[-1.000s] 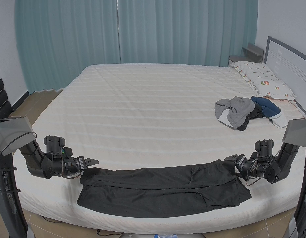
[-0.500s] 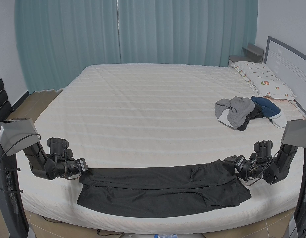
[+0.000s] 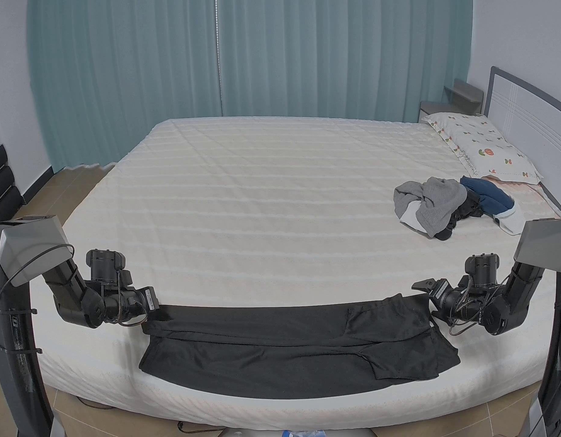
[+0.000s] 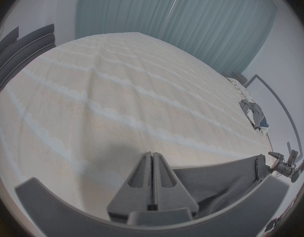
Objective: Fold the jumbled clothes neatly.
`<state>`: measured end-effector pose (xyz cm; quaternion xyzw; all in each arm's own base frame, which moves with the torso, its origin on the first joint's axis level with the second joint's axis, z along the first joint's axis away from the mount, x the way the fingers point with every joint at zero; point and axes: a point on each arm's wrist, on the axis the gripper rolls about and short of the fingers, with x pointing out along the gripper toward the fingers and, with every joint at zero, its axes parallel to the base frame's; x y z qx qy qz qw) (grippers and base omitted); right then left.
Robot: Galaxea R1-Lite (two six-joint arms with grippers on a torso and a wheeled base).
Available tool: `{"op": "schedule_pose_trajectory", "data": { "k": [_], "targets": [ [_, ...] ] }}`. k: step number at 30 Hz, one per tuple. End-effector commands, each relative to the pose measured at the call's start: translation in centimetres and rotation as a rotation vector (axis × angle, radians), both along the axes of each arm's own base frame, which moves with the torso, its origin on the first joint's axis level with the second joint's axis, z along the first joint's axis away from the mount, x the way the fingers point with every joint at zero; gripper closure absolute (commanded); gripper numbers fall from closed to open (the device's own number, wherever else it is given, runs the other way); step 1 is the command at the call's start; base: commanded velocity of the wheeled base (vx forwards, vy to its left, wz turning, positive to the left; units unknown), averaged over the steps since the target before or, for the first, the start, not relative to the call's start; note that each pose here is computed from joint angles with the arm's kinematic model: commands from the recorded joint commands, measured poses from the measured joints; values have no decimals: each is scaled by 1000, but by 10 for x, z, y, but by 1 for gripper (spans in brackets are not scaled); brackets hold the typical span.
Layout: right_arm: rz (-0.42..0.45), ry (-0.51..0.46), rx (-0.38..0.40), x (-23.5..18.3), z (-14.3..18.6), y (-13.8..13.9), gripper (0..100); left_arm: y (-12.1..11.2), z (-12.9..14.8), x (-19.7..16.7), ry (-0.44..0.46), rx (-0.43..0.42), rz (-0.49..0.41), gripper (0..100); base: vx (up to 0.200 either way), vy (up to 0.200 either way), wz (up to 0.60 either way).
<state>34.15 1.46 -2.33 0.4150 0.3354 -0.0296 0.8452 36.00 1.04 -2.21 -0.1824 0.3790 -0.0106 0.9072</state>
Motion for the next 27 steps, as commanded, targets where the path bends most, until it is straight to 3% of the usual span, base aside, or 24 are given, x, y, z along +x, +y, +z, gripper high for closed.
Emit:
{"op": "schedule_pose_trajectory", "data": {
  "k": [1,12,13,27],
  "targets": [
    [-22,0,-29,8,-8,4,0,0,-1,0,1,-3,1,100,0,0,0],
    [-31,-18,-43,17,-20,8,0,0,-1,1,-1,-8,-6,100,0,0,0],
    [-31,-18,-43,17,-20,8,100,0,-1,1,-1,-8,-6,100,0,0,0],
    [-71,-64,-60,21,-20,4,100,0,-2,1,2,-10,-6,100,0,0,0]
  ]
}}
